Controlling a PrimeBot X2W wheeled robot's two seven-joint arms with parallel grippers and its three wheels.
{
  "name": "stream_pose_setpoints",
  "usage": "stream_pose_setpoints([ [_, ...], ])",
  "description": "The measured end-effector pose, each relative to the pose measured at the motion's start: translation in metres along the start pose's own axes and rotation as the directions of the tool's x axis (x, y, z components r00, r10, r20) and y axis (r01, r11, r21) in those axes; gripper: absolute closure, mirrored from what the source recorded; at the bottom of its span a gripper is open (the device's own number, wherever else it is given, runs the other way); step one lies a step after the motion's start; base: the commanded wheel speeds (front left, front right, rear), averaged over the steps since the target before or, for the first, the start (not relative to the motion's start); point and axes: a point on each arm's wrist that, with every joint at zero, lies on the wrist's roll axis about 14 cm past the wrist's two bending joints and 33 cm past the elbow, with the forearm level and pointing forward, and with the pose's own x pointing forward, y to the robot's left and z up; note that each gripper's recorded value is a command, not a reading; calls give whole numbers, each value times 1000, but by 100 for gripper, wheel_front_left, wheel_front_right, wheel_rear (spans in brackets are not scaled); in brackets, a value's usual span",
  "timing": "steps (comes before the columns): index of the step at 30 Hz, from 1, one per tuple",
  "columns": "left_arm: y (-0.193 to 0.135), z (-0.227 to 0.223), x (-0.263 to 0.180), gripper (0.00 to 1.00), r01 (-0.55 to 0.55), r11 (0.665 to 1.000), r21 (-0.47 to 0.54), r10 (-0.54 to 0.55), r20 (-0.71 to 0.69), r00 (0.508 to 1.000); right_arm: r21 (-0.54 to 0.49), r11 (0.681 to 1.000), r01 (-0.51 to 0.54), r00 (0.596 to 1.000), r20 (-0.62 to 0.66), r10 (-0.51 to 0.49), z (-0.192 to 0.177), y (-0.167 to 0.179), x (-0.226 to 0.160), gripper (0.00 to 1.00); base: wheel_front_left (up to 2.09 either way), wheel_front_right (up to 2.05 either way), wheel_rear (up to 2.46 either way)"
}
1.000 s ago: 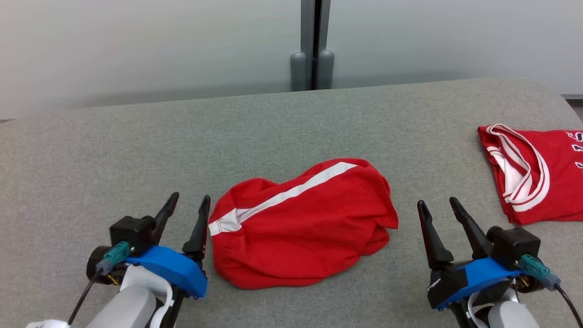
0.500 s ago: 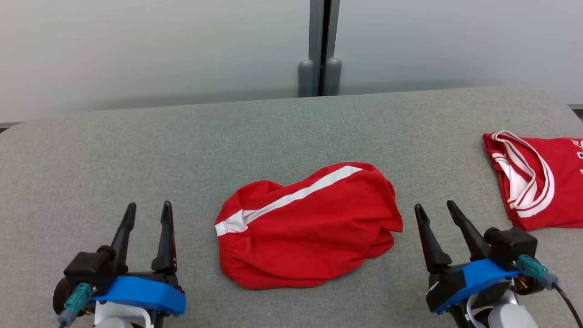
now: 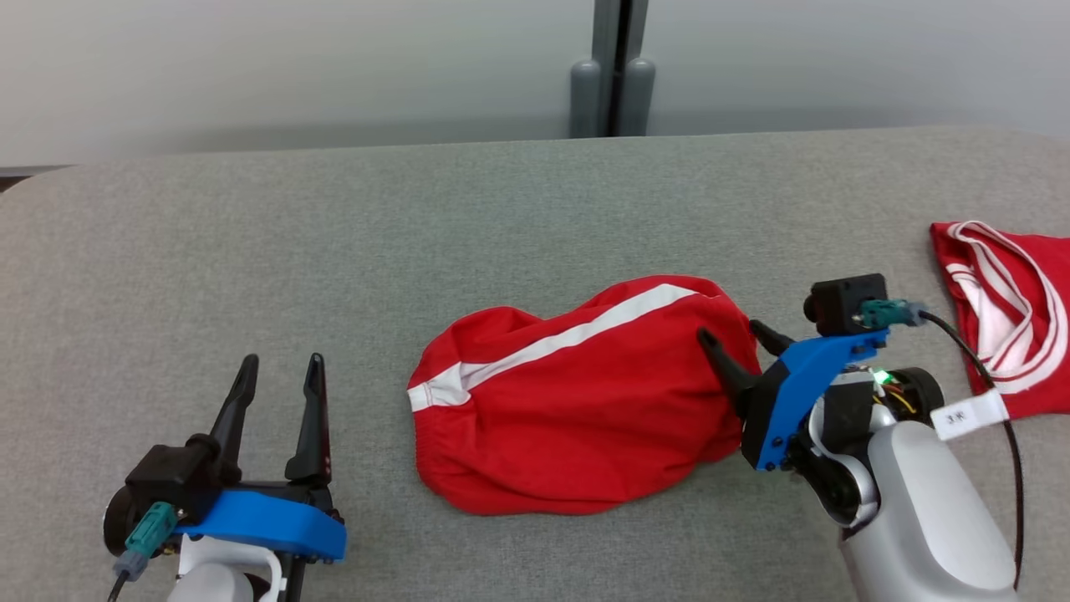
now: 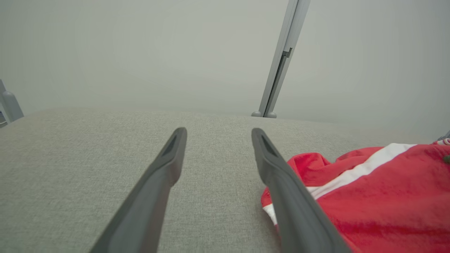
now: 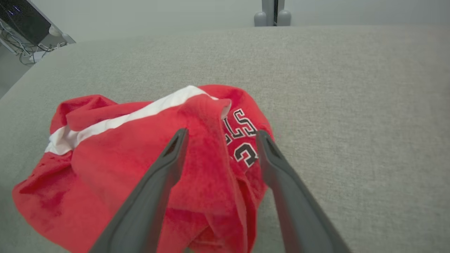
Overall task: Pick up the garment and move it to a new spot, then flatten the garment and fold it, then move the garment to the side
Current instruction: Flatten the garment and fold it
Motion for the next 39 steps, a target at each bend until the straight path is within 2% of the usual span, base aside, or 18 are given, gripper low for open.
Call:
stream_pose_setpoints([
  [1,0,-1,0,0,-1,1000,0,1,-2,1000,-4,1000,-7,999,-31,7,-5,3,4,0,0,0,0],
  [2,1,-1,0,0,-1,1000,-1,1,-2,1000,-7,1000,-17,999,-46,16,-6,6,7,30,0,0,0],
  [3,2,-1,0,0,-1,1000,-1,1,-2,1000,-12,1000,-27,998,-50,27,-5,10,9,85,0,0,0],
  [4,3,-1,0,0,-3,1000,-2,3,-3,1000,-19,999,-39,998,-48,38,-4,14,12,100,0,0,0],
  [6,3,-1,0,0,-4,1000,0,4,-3,1000,-39,998,-49,998,-35,48,0,19,15,100,0,0,0],
  [10,3,0,0,0,-2,1000,5,2,2,1000,-87,996,-27,995,90,35,28,16,15,100,0,0,0],
  [15,3,2,-4,0,-3,1000,7,3,7,1000,-99,995,19,969,248,6,57,2,-4,100,0,0,0],
  [18,-1,3,-5,0,5,1000,7,-5,13,1000,-72,996,50,968,249,-30,39,-11,-22,100,0,0,0],
  [23,-6,2,-6,0,14,1000,-1,-14,14,1000,-24,996,83,984,158,-78,-10,-22,-53,100,0,0,0],
  [29,-9,1,-3,0,25,1000,-3,-25,12,1000,-9,994,104,990,101,-103,-40,-24,-76,100,0,0,0],
  [30,-9,1,-3,0,26,1000,-1,-26,10,1000,-11,995,104,990,95,-103,-43,-23,-77,97,0,0,0],
  [31,-10,1,-3,0,26,1000,-3,-26,10,1000,-26,994,102,992,75,-100,-49,-22,-77,70,0,0,0],
  [32,-10,0,-3,0,26,1000,-2,-26,10,1000,-35,994,101,994,50,-99,-56,-22,-78,87,0,0,0],
  [33,-9,0,-4,0,26,1000,-2,-26,8,1000,-35,995,99,995,31,-97,-63,-21,-79,84,0,0,0],
  [34,-9,0,-4,0,27,1000,-2,-27,7,1000,-35,995,98,995,15,-98,-68,-21,-80,54,0,0,0],
  [35,-8,0,-5,0,25,1000,-2,-25,6,1000,-32,995,99,995,-2,-99,-73,-21,-81,0,0,0,0],
  [39,-7,1,-7,0,21,1000,3,-21,9,1000,-17,993,115,993,11,-114,-72,-27,-85,0,0,0,0],
])
